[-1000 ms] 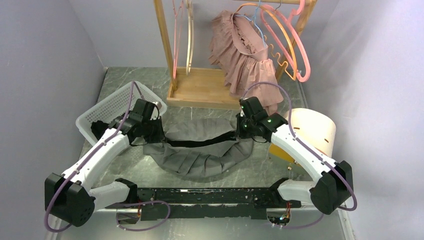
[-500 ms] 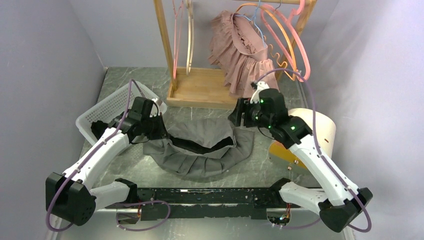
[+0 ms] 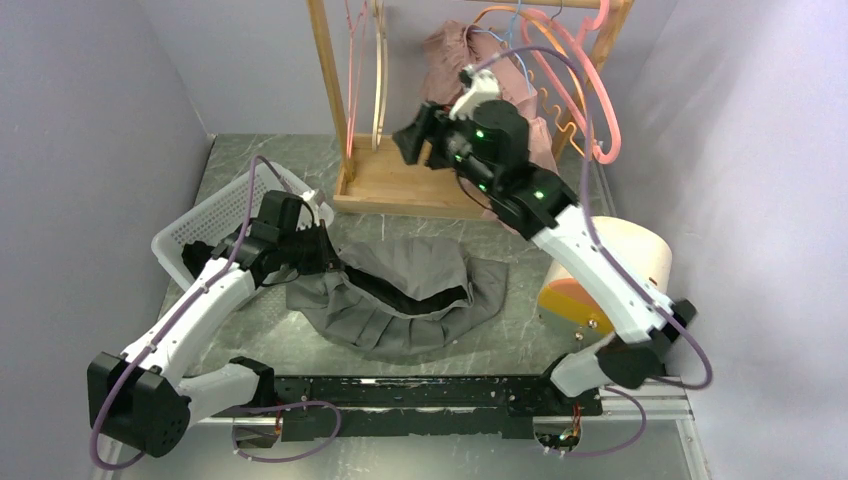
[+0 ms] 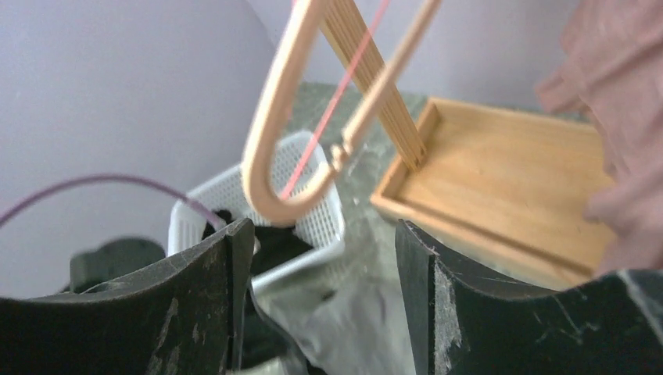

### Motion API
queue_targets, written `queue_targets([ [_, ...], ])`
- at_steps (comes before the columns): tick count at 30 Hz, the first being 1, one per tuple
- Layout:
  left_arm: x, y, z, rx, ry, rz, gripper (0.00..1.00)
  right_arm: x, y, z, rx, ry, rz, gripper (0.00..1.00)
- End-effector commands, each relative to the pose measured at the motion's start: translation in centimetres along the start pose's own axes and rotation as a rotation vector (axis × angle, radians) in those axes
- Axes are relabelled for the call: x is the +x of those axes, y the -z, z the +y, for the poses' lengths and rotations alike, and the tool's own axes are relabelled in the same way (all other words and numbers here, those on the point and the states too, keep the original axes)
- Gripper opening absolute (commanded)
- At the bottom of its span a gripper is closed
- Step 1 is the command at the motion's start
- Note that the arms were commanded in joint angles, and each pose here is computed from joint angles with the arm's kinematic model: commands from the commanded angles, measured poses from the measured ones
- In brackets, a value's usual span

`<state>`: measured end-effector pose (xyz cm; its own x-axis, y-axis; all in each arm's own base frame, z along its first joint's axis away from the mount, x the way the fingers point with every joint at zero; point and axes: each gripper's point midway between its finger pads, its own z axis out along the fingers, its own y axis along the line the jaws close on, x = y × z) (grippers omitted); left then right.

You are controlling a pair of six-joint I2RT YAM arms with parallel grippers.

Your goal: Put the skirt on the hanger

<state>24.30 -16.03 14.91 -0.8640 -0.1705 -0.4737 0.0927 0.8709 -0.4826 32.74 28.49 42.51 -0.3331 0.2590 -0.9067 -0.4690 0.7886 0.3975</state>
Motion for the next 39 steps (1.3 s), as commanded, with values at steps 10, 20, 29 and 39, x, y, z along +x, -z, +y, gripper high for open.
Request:
queue_targets([
  [10, -2.1, 1.5, -3.5, 0.179, -0.038, -0.093, 0.07, -7.5, -11.7, 2.2, 0.127, 0.061, -0.268, 0.70],
  [20, -2.0, 1.4, -3.1, 0.158, -0.045, -0.093, 0.07, -6.2, -13.3, -1.8, 0.299, 0.195, -0.211, 0.46],
  [29, -2.4, 1.3, -3.2, 0.158, -0.039, -0.101, 0.07, -7.7, -12.6, -4.5, 0.335, 0.260, -0.216, 0.04],
  [39, -2.2, 0.5, -2.1, 0.115, -0.016, -0.106, 0.13, -12.6, -10.4, -2.5, 0.259, 0.300, -0.370, 0.00],
])
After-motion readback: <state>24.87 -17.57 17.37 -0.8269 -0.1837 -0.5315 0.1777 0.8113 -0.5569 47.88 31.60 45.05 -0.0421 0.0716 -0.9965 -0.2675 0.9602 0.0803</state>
